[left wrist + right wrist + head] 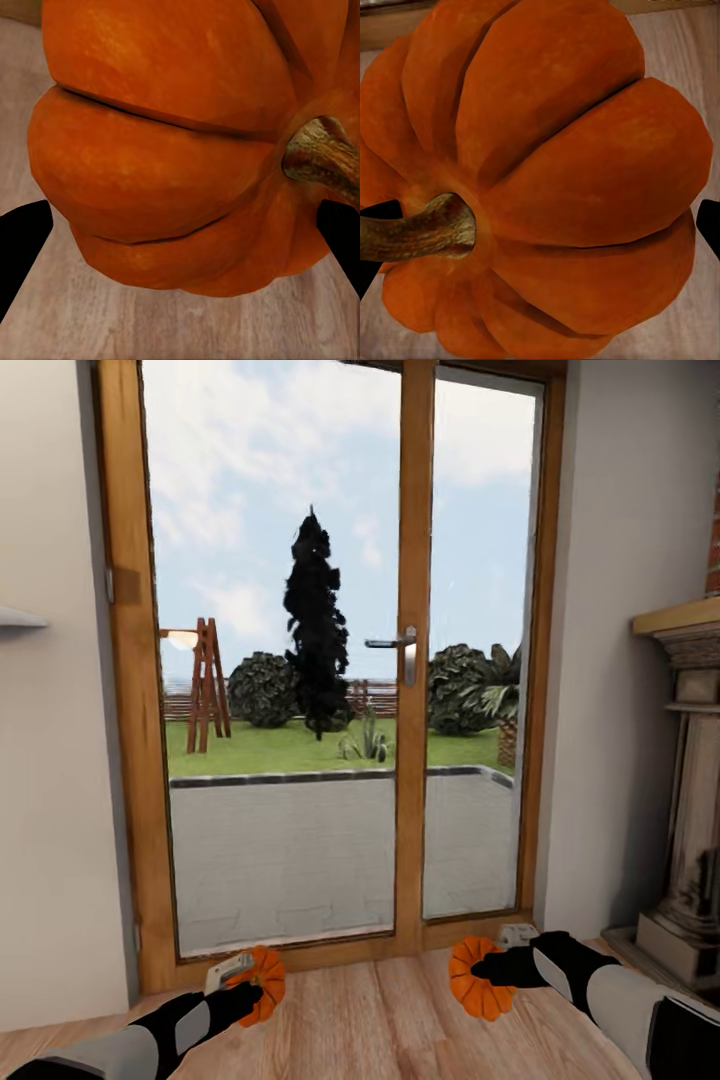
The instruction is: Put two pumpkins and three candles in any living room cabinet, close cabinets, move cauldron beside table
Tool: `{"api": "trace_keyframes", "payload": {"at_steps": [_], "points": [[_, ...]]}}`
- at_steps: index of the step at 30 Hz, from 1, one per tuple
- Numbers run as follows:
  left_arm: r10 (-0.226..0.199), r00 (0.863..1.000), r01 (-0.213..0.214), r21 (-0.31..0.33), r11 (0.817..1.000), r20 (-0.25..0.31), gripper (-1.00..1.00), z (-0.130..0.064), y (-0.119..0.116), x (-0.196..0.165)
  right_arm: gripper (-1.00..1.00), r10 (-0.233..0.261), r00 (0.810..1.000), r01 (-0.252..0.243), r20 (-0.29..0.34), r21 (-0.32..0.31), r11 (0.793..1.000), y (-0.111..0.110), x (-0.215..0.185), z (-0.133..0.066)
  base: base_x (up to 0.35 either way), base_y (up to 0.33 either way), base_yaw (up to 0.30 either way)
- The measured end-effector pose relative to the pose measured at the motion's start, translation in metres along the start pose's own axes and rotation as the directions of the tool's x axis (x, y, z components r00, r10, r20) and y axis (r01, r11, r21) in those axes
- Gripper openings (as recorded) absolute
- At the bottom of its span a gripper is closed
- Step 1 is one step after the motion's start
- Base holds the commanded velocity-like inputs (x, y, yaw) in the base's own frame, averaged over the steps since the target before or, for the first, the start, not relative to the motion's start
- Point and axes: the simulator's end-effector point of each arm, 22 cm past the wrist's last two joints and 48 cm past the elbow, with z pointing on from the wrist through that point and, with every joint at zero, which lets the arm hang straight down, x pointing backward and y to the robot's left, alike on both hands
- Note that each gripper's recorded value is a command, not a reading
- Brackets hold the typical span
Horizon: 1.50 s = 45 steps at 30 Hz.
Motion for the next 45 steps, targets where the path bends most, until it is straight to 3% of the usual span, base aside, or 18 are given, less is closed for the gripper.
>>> {"api": "trace_keyframes", "payload": {"at_steps": [10, 16, 24, 31, 41, 45], "points": [[0.019, 0.999, -0.018, 0.017, 1.000, -0.037, -1.00, -0.006, -0.026, 0.009, -1.00, 0.019, 0.996, -0.018, -0.092, 0.012, 1.000, -0.006, 0.062, 0.004, 0.000, 0.000, -0.002], [0.044, 0.998, -0.047, -0.057, 0.997, -0.052, -1.00, -0.009, -0.015, 0.005, -1.00, 0.027, 0.989, -0.022, -0.147, 0.034, 0.999, -0.015, 0.087, 0.001, 0.000, 0.000, 0.000], [0.044, 0.997, -0.048, -0.074, 0.996, -0.065, -1.00, -0.014, -0.017, -0.005, -1.00, 0.044, 0.986, -0.039, -0.161, 0.036, 0.999, -0.016, 0.081, -0.006, 0.000, 0.000, 0.000], [0.043, 0.997, -0.049, -0.077, 0.996, -0.070, -1.00, -0.021, -0.022, -0.016, -1.00, 0.022, 0.992, -0.018, -0.127, 0.029, 0.999, -0.015, 0.075, -0.010, 0.000, 0.000, -0.009], [0.040, 0.989, -0.048, -0.061, 0.997, -0.139, -1.00, -0.031, -0.043, -0.015, -1.00, 0.022, 0.992, -0.019, -0.121, 0.026, 0.999, -0.014, 0.057, -0.023, 0.000, 0.000, -0.255], [0.064, 0.987, -0.072, -0.053, 0.996, -0.146, -1.00, -0.035, -0.053, -0.019, -1.00, 0.020, 0.992, -0.017, -0.122, 0.024, 1.000, -0.013, 0.051, -0.028, 0.000, 0.000, -0.296]]}}
